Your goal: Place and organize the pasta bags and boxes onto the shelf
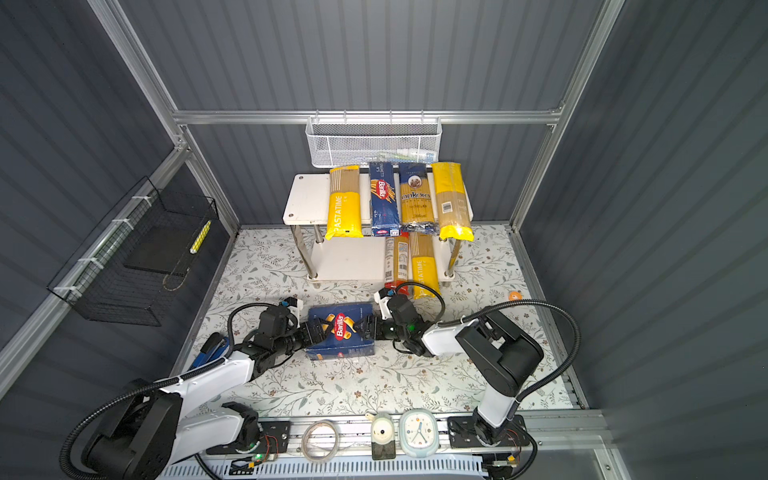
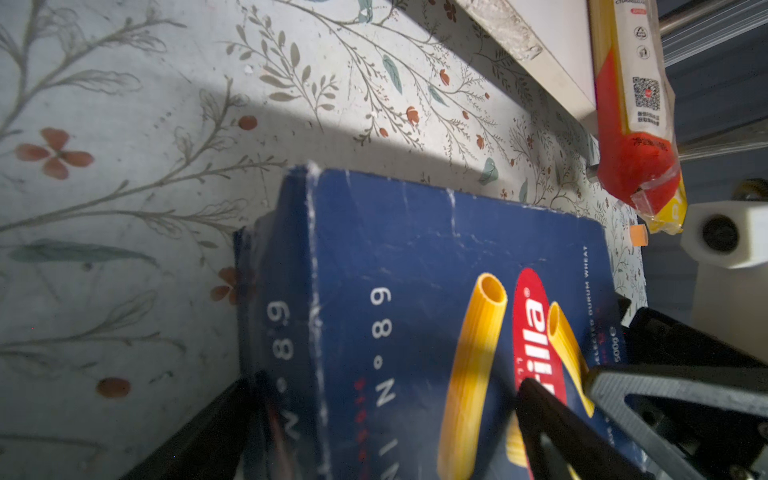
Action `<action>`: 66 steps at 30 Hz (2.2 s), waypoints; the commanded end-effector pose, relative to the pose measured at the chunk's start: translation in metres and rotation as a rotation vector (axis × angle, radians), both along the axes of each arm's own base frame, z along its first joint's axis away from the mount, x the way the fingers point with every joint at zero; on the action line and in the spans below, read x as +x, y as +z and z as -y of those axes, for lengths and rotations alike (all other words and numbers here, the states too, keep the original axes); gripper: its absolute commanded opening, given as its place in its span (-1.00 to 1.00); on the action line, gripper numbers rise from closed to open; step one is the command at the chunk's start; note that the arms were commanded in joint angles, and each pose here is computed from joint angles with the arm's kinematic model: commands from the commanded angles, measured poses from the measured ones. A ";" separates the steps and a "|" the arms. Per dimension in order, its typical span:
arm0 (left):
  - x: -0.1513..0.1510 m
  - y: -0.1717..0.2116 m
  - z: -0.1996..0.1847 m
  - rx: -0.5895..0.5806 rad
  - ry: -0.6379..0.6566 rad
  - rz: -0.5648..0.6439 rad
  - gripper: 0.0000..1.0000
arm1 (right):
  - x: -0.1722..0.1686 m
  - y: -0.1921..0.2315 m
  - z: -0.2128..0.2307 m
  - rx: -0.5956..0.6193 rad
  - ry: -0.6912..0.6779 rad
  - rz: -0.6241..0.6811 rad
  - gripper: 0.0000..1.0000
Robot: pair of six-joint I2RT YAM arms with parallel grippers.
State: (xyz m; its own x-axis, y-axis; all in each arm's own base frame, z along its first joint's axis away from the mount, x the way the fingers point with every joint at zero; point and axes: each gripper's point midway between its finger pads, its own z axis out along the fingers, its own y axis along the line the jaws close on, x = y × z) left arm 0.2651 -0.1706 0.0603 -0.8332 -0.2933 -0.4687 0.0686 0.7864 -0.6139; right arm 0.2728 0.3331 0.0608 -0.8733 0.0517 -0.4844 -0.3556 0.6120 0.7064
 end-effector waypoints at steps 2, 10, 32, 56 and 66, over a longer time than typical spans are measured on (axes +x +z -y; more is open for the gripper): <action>0.006 0.048 0.040 -0.122 -0.114 0.107 0.99 | 0.000 0.034 -0.028 0.115 0.073 0.039 0.61; 0.012 0.079 0.066 -0.198 -0.136 0.149 0.99 | 0.004 0.082 -0.045 0.230 0.099 0.104 0.57; 0.067 0.154 0.096 -0.243 -0.141 0.318 0.99 | 0.036 0.151 -0.051 0.299 0.031 0.254 0.58; 0.092 0.211 0.100 -0.217 -0.138 0.529 0.99 | 0.061 0.207 -0.042 0.356 -0.015 0.475 0.59; 0.091 0.232 0.099 -0.207 -0.157 0.643 0.99 | 0.074 0.209 -0.039 0.287 -0.046 0.560 0.60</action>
